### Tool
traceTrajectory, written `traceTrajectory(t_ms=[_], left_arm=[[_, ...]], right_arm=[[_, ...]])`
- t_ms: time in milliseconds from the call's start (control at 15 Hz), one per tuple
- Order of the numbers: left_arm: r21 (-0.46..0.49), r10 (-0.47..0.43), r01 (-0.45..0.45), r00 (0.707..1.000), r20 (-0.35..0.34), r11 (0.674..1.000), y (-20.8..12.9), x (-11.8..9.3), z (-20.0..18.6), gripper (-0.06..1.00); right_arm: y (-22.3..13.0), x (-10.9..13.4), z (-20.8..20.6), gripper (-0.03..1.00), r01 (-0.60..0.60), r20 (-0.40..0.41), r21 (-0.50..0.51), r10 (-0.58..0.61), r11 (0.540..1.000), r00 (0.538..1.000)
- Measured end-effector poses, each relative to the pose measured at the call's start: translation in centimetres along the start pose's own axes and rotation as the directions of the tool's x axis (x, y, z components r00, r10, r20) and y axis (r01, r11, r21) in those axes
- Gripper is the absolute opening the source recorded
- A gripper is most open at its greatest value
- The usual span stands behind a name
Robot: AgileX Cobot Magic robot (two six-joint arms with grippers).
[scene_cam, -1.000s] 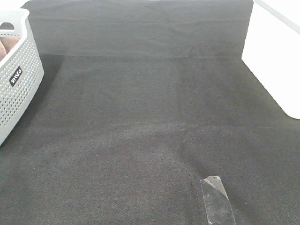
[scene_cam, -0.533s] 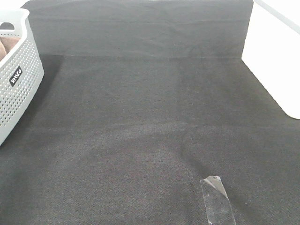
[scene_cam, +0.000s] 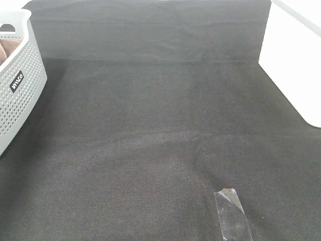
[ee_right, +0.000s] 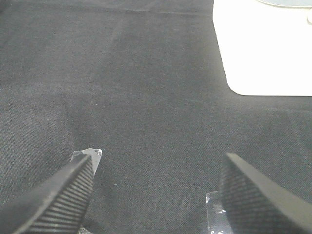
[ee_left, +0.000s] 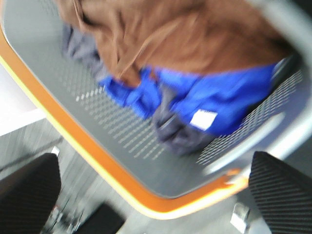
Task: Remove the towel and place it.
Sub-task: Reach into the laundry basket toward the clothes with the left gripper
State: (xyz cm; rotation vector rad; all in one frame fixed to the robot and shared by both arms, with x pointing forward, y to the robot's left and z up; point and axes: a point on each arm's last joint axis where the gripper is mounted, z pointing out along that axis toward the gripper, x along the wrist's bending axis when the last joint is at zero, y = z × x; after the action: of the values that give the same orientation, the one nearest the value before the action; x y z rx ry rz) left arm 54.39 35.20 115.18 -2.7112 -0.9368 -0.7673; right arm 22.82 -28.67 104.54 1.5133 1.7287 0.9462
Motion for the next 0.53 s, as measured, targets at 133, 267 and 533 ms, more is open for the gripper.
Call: traceTrajectory(t_ms=[133, 267, 533], left_arm=[[0.117, 0.063, -0.064, 0.998, 0.014, 0.991, 0.7, 2.3, 4.3, 0.99], [0.154, 0.154, -0.161, 0.987, 0.054, 0.975, 2.4, 3.8, 9.3, 0.99], [0.157, 0.241, -0.262, 0.961, 0.138, 0.952, 5.0, 3.8, 17.5, 0.99]], right_arm=[[0.0, 0.0, 0.0, 0.67, 0.000, 0.000, 0.000, 0.000, 1.000, 1.000], [0.0, 0.0, 0.0, 0.67, 0.000, 0.000, 0.000, 0.000, 1.000, 1.000], [0.0, 0.0, 0.0, 0.67, 0.000, 0.000, 0.000, 0.000, 1.000, 1.000]])
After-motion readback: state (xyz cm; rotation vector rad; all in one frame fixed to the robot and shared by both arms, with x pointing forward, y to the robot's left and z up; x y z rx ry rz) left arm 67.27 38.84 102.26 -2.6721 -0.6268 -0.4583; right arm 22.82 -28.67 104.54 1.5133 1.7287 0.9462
